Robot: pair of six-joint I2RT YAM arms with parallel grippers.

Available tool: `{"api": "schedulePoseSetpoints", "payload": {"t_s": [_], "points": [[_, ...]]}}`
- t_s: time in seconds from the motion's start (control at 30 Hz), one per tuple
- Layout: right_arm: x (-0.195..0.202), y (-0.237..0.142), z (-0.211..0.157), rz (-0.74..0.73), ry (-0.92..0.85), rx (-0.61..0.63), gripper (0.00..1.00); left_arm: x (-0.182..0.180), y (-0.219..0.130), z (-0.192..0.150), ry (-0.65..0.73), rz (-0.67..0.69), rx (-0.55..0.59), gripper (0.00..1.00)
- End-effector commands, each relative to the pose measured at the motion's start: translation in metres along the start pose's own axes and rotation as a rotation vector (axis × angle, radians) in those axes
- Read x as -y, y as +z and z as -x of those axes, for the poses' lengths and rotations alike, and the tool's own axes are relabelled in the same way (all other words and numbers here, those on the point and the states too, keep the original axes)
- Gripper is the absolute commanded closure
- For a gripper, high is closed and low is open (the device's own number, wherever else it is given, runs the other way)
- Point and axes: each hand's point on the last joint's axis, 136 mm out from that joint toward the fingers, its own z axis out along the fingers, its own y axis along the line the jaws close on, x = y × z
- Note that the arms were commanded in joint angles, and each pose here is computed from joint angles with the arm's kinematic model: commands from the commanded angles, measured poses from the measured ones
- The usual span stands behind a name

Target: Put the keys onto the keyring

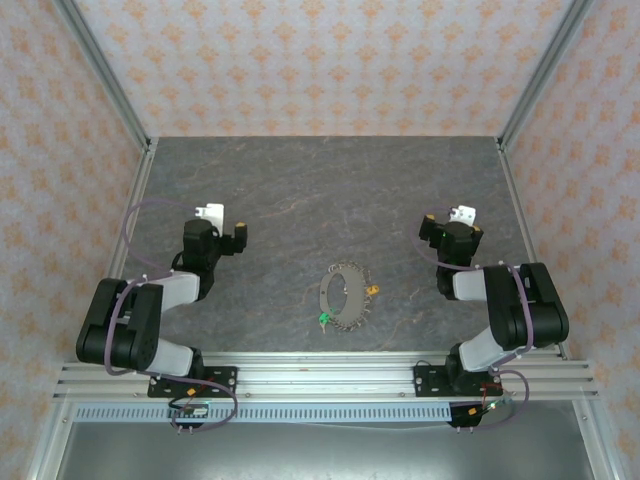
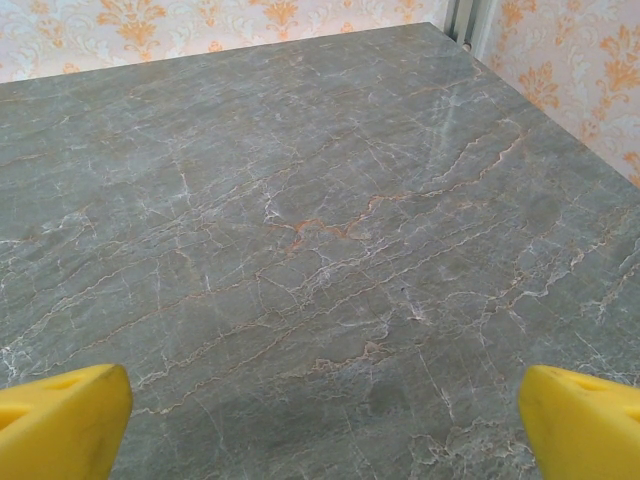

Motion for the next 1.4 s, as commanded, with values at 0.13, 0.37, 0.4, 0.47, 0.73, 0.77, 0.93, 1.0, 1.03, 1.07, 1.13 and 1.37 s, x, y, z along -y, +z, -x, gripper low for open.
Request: {"api": "schedulePoseSetpoints", "payload": {"t_s": [0.13, 0.37, 0.4, 0.47, 0.73, 0.77, 0.93, 1.0, 1.03, 1.07, 1.13, 1.37], "points": [[-0.005, -0.001, 0.004, 0.033, -0.006, 0.011, 0.01, -0.003, 0.005, 0.009, -0.04, -0.033, 0.072, 0.0], [-0.005, 0.0, 0.003, 0.034, -0.006, 0.007, 0.01, -0.025, 0.008, 0.009, -0.087, 0.12, 0.047, 0.0], [-0.005, 0.0, 0.003, 0.034, -0.006, 0.008, 0.01, -0.025, 0.008, 0.008, -0.088, 0.121, 0.049, 0.0], [-0.005, 0.0, 0.003, 0.034, -0.007, 0.007, 0.01, -0.026, 0.008, 0.009, -0.086, 0.124, 0.051, 0.0], [-0.005, -0.001, 0.004, 0.035, -0.006, 0.011, 0.01, -0.025, 0.008, 0.009, -0.085, 0.124, 0.048, 0.0], [-0.005, -0.001, 0.004, 0.034, -0.006, 0.009, 0.01, -0.026, 0.008, 0.009, -0.085, 0.125, 0.049, 0.0], [-0.007, -0.003, 0.004, 0.051, -0.007, 0.018, 0.01, -0.025, 0.008, 0.008, -0.085, 0.123, 0.047, 0.0], [-0.008, -0.002, 0.003, 0.054, -0.011, 0.012, 0.01, -0.025, 0.008, 0.009, -0.086, 0.124, 0.049, 0.0], [-0.008, -0.002, 0.002, 0.056, -0.013, 0.009, 0.01, -0.025, 0.008, 0.009, -0.085, 0.124, 0.048, 0.0], [-0.008, -0.002, 0.003, 0.057, -0.014, 0.01, 0.01, -0.025, 0.008, 0.009, -0.086, 0.123, 0.049, 0.0], [-0.009, -0.001, 0.003, 0.058, -0.015, 0.009, 0.01, -0.025, 0.008, 0.009, -0.085, 0.123, 0.048, 0.0], [-0.009, -0.001, 0.003, 0.057, -0.015, 0.006, 0.01, -0.025, 0.008, 0.009, -0.085, 0.123, 0.048, 0.0]]}}
